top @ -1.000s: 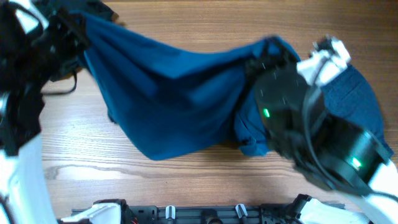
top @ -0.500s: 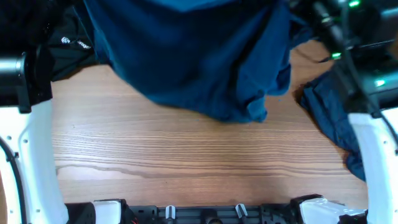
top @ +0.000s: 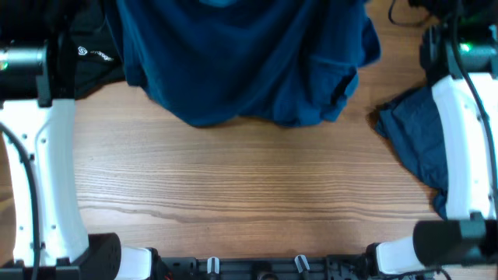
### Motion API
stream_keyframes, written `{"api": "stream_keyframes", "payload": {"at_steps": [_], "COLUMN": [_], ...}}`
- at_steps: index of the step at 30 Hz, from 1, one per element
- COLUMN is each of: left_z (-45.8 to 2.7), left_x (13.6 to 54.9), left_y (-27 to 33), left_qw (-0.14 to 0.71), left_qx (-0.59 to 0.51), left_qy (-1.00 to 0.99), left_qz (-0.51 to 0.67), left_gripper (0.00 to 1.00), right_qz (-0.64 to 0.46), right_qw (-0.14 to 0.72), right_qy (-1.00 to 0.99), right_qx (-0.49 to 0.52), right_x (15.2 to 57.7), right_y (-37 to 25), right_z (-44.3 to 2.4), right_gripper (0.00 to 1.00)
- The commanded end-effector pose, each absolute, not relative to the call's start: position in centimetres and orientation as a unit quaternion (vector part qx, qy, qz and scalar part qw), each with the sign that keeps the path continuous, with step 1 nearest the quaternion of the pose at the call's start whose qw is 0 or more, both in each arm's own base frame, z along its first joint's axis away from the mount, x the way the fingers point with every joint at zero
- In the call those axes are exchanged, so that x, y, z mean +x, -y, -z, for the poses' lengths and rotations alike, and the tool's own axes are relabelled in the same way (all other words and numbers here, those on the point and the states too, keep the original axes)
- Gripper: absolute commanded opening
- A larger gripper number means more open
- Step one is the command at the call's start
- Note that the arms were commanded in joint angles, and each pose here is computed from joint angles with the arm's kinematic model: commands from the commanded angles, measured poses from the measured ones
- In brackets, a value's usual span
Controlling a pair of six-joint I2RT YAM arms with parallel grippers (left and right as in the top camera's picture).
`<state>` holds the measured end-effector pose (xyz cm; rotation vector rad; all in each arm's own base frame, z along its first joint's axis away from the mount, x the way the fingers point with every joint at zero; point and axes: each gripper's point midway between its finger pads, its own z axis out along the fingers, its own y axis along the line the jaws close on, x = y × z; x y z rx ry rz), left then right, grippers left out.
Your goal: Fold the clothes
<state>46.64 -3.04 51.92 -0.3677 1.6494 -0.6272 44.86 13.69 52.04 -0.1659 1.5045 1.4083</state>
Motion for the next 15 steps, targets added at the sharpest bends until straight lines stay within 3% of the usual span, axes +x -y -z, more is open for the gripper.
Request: {"api": "stream_keyframes", "payload": {"at_steps": [1,10,15], "left_z": [-55.6,-61.8,-61.2], "left_x": [45.8,41.4,40.0], "left_y": [2.6,1.1,0.8], "left_qw": [0.661,0.717,0.705], "left_qx": [-0.148,-0.135,-0.144], "left_qy": [-0.676,-0.622,-0.637], "left_qz": [0.289,0.285,0.276], "left_gripper": [0.04,0.04,0.04], "right_qz": [-0.651,-0.601,-0.612], "right_qw": [0.429,0.48,0.448], "right_qy": [-0.614,-0.607,-0.636], "right_qx": [-0.12,-0.2,-0.144], "right_x": [41.7,39.0,39.4], "right_y": [-14.3,-10.3,-7.3], "right_z": [-53.4,-56.3,-55.6], "right_gripper": [0.04,0.04,0.04]}}
